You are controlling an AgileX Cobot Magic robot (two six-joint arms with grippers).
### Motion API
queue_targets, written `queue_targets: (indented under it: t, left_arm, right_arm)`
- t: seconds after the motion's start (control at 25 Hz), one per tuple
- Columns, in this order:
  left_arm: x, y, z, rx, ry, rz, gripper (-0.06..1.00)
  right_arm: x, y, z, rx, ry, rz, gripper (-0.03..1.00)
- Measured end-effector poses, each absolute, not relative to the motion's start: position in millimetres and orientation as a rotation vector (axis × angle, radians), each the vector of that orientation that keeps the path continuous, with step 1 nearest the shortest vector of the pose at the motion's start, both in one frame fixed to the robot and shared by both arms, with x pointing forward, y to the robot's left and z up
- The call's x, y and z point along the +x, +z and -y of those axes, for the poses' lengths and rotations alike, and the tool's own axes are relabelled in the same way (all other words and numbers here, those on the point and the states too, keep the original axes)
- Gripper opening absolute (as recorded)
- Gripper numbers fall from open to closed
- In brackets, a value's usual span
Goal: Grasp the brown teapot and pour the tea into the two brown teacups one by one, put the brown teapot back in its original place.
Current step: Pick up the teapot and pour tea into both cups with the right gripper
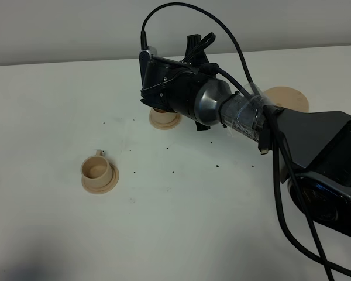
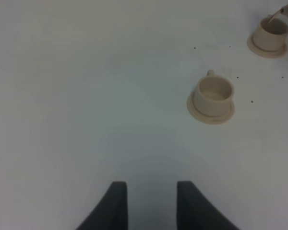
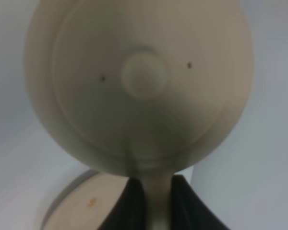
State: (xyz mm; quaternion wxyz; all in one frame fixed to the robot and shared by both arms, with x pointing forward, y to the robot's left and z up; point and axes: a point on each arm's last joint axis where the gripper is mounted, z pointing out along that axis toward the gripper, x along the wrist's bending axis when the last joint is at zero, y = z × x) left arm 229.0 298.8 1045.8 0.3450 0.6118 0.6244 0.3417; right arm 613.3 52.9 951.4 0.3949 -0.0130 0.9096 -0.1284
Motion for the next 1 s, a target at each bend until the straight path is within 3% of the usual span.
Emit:
queue_targets:
  t: [1.0]
  left_arm:
    - [229, 1046, -299, 1.588, 0.887, -1.621, 0.30]
  right_arm:
    - [616, 936, -51, -0.090, -0.422, -2.285, 0.13]
